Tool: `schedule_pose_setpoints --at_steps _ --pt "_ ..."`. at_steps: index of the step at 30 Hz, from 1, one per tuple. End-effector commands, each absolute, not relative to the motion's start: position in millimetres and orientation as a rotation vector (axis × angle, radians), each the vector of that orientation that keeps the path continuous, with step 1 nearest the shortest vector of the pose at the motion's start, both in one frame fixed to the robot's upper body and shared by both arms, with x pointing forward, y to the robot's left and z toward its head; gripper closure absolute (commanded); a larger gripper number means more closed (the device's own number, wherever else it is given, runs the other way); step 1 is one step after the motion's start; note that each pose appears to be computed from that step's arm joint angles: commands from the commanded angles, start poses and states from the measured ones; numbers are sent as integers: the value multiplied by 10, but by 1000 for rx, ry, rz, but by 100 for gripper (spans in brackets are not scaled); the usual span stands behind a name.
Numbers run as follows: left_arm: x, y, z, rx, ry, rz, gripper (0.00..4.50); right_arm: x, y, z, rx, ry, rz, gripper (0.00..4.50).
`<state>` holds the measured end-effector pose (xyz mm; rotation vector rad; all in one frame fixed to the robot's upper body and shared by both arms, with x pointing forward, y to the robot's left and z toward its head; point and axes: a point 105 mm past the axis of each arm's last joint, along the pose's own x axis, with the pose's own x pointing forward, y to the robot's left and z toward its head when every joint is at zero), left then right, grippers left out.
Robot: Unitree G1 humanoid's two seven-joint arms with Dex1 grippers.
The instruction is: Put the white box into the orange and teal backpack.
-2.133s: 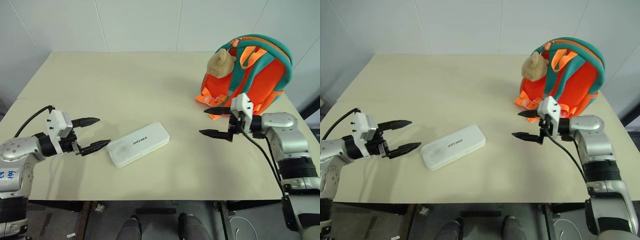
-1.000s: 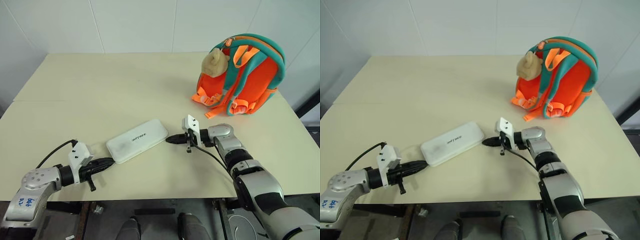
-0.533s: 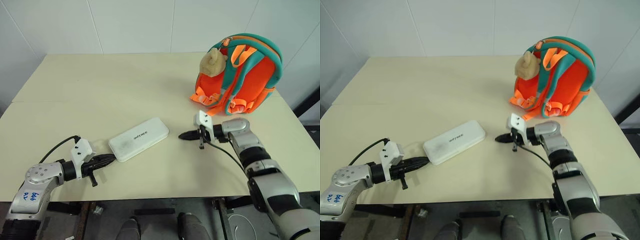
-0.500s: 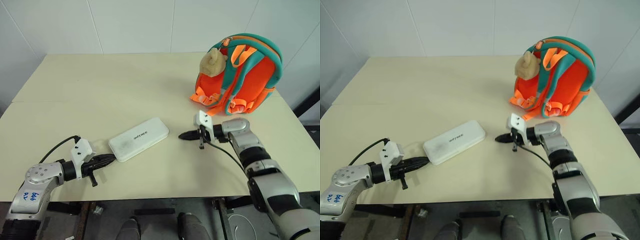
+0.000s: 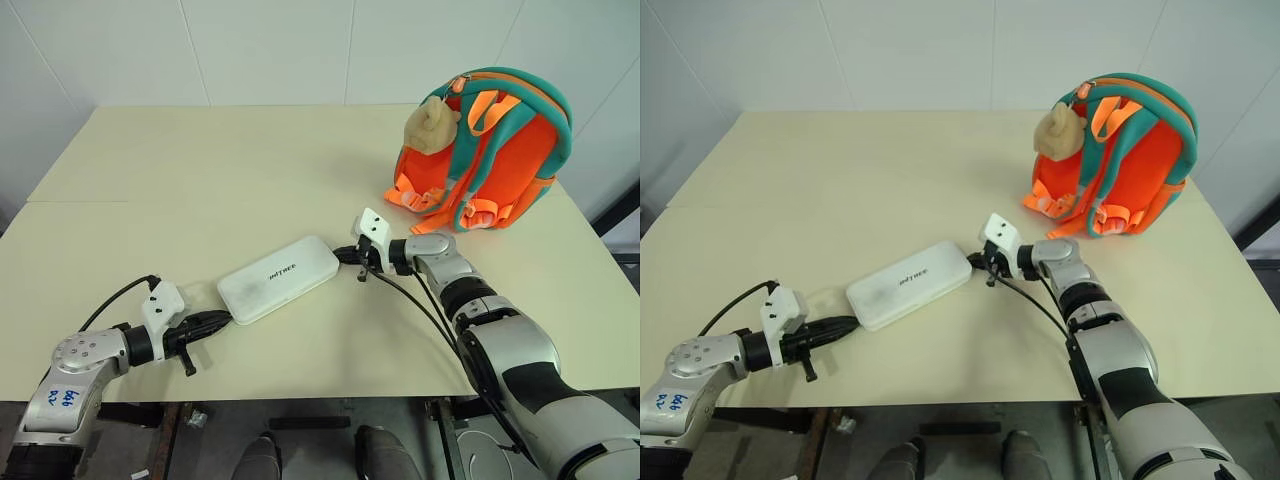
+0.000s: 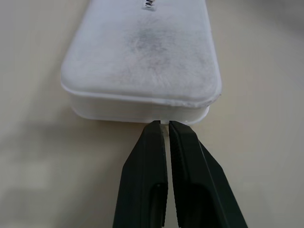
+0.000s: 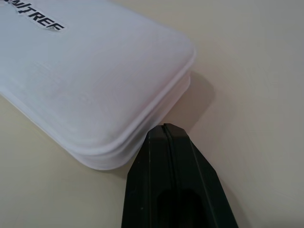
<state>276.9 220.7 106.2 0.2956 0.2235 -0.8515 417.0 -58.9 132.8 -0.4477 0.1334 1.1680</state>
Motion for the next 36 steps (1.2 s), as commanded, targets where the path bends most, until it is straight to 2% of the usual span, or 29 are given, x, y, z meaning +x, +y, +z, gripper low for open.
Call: schedule_pose_setpoints --at_steps 1,8,14,18,23,36 --pt "2769 2223 1175 324 181 -838 422 4094 -466 1438 -450 66 1252 450" --pt "2872 2218 1203 338 168 -844 422 3851 -577 1358 -433 91 1412 450" --pt "2982 2055 1203 342 151 -910 422 3623 -782 1284 -406 145 1448 450" --pt "3048 1903 1208 342 137 -976 422 3498 -975 1237 -409 195 1409 450" --pt "3160 1751 1203 347 121 -1024 422 3483 -1216 1328 -402 218 1311 450" --pt "3205 1613 1131 353 120 -1068 422 3378 -1290 1321 -358 253 1244 450"
